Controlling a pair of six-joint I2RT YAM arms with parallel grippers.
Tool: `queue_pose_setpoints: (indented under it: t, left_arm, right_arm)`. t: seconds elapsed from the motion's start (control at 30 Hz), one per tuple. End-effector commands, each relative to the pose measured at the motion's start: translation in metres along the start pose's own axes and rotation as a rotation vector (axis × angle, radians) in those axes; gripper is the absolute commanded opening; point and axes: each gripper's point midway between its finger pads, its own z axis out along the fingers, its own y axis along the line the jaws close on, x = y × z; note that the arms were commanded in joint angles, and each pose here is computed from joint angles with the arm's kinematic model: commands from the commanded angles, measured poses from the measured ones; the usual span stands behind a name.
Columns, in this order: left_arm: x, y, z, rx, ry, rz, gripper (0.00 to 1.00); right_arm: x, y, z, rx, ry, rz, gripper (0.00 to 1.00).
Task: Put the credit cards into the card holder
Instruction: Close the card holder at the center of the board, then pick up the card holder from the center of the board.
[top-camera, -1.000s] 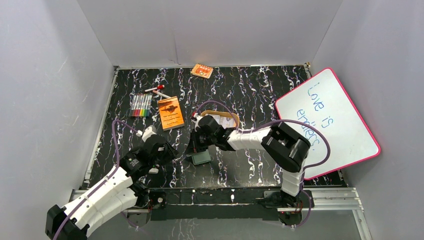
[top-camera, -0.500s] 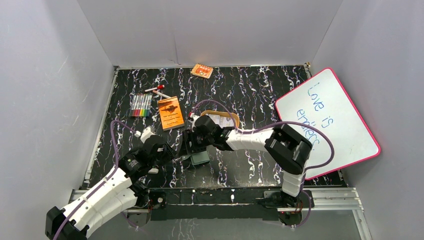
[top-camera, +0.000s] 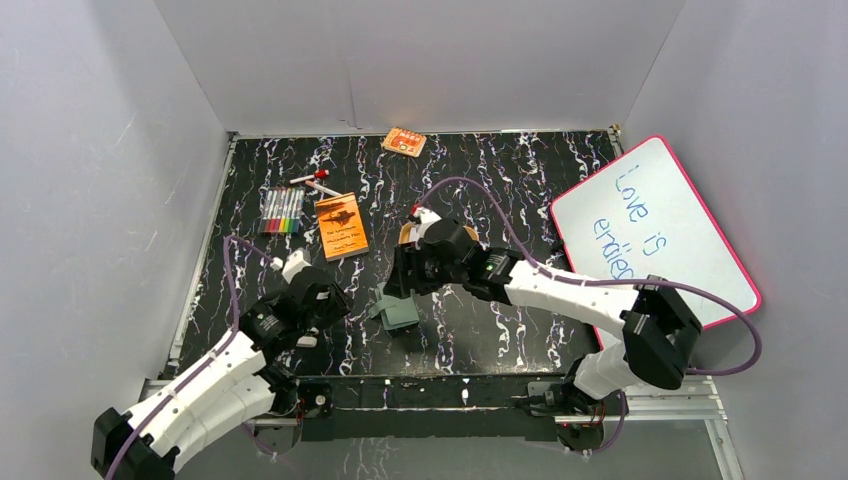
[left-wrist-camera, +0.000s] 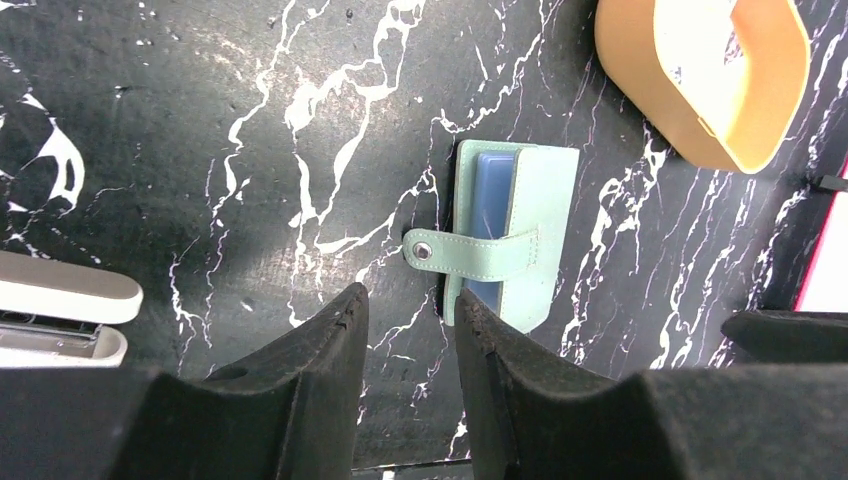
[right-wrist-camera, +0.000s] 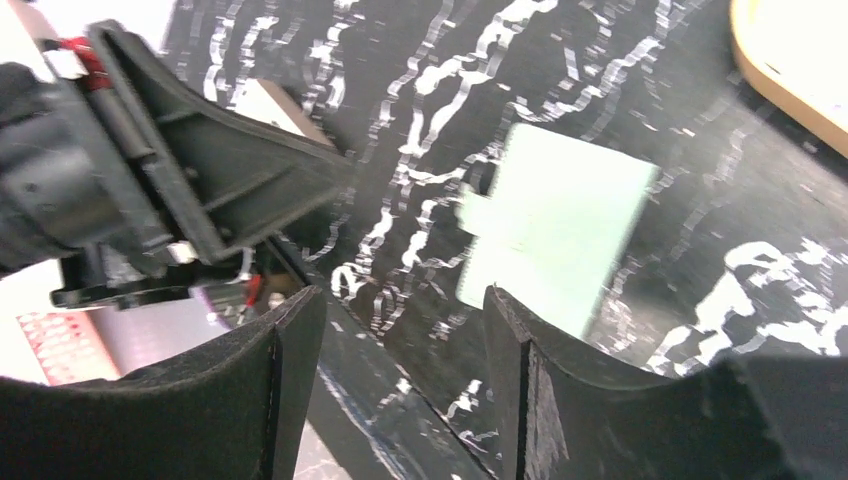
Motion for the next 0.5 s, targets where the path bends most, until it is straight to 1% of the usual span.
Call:
queue_pose_setpoints:
  t: [0.0, 0.13, 0.17, 0.23, 0.27, 0.47]
  left_arm:
    - [-0.003, -0.022, 0.005, 0.049, 0.015, 0.015, 0.36]
    - [0.005, -0.032, 0.018, 0.064, 0.058, 0.037, 0.38]
    - [0.007, -0.032, 0.022, 0.058, 0.069, 0.041, 0.40]
    - [0.013, -0.030, 0.029, 0.043, 0.092, 0.033, 0.49]
    - [0.016, -0.030, 0.032, 0.048, 0.106, 0.031, 0.50]
    - [0.026, -0.030, 0.040, 0.080, 0.146, -0.022, 0.52]
  right_arm:
    - [0.029, -0.053, 0.000, 0.145, 0.063, 0.007, 0.66]
    - [0.044, -0.065, 0.011, 0.151, 0.102, 0.024, 0.67]
    - [0.046, -0.067, 0.015, 0.158, 0.109, 0.025, 0.68]
    - [0.048, -0.073, 0.021, 0.177, 0.118, 0.027, 0.69]
    - [0.048, -0.075, 0.024, 0.187, 0.124, 0.026, 0.69]
    - [0.053, -0.091, 0.039, 0.254, 0.161, 0.011, 0.69]
